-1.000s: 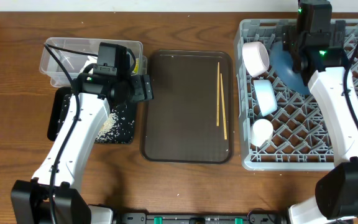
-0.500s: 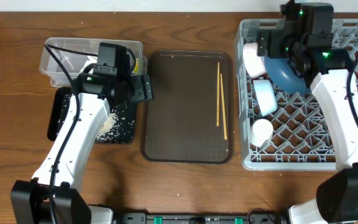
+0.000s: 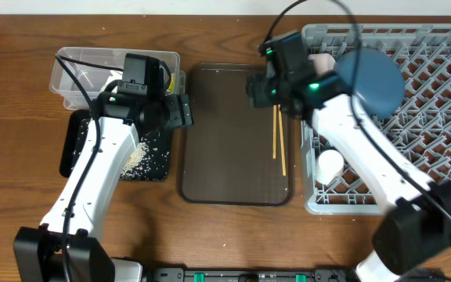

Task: Sort waste into correct bins and load items into the dishwasher rack
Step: 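Grasp one wooden chopstick on the brown tray with right gripper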

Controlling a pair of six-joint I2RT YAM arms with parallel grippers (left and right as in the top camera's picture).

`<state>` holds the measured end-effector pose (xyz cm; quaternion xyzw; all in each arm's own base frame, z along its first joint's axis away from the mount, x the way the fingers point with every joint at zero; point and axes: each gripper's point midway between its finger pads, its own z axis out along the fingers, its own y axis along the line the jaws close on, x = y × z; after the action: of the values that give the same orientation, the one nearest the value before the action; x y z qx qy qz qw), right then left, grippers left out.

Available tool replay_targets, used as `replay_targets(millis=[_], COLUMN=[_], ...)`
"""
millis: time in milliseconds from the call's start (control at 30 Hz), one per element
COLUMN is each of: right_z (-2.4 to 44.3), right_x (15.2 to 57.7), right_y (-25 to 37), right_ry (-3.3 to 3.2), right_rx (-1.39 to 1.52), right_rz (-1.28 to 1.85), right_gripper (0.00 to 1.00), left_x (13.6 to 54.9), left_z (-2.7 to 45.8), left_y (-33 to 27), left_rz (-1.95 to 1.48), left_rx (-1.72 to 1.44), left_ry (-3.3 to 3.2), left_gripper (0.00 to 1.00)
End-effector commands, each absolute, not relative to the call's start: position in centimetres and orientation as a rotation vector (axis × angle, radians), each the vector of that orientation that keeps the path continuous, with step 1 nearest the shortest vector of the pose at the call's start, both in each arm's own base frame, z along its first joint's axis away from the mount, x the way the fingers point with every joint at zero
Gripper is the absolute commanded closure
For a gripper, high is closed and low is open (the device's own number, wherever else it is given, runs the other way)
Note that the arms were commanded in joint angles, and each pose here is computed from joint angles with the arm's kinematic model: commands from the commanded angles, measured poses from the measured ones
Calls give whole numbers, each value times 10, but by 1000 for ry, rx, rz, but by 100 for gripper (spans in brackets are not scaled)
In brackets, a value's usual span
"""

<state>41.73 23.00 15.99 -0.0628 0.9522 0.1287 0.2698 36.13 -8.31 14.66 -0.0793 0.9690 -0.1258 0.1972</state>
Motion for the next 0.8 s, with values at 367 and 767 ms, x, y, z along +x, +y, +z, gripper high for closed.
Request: replay_targets(millis=[367,767], right_z=[31,3], right_x=[389,381], right_y=[221,206], right_ry=[2939,3017], right_rx=[47,122], right_rz=[195,103], right_gripper=[42,45], left_x=[361,361], left_z=[151,151], left_y=[-80,-80], left_rz=[-336,-336], left_rx=[-219,-219], left_ry=[2697,2697], left_gripper=[12,12])
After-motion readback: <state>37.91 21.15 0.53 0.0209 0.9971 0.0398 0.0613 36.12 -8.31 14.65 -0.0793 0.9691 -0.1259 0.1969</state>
